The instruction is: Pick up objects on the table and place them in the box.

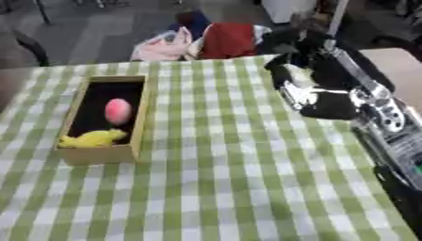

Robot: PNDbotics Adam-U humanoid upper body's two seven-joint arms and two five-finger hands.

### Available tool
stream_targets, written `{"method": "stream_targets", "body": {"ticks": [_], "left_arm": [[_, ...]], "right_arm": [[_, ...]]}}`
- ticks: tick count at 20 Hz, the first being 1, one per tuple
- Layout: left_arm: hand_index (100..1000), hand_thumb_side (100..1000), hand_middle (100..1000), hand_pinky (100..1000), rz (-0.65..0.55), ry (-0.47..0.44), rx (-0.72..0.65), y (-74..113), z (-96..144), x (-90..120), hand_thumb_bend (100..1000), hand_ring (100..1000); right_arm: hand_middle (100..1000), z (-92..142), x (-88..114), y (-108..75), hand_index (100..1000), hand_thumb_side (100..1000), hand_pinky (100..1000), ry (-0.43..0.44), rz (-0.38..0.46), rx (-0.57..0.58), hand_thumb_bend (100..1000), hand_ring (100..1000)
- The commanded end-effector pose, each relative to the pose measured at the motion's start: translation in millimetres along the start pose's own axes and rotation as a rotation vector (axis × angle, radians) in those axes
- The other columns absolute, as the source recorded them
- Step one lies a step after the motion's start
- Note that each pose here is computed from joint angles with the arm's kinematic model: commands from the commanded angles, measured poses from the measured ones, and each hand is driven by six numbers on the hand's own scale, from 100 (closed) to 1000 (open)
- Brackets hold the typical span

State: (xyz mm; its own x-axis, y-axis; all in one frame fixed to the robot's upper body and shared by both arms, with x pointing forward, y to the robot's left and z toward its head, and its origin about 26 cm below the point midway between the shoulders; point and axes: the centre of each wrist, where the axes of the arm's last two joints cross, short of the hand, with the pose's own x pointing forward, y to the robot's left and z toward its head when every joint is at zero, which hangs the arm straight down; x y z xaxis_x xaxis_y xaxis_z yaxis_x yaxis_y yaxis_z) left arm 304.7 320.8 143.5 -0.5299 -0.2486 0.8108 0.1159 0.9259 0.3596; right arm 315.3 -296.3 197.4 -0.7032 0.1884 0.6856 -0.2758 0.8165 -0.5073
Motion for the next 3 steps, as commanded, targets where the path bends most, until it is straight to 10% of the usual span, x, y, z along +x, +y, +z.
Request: {"method": "stream_targets", "body": {"ticks": [1, 3], "left_arm": [[782, 571, 609, 661, -0.027, -0.002, 0.018, 5.8, 0.3, 2.7, 100, 648], [778, 580, 608, 661, -0.028, 0.005, 0.022, 5.5, 1.1, 1.7, 100, 645]], "right_arm": [[698, 5.0, 6.7, -2.3, 812, 268, 682, -0.003, 0.024, -0.022, 100, 929], [690, 11.5, 4.5, 1.1, 808, 279, 677, 0.01, 0.021, -0.036, 100, 925]]}}
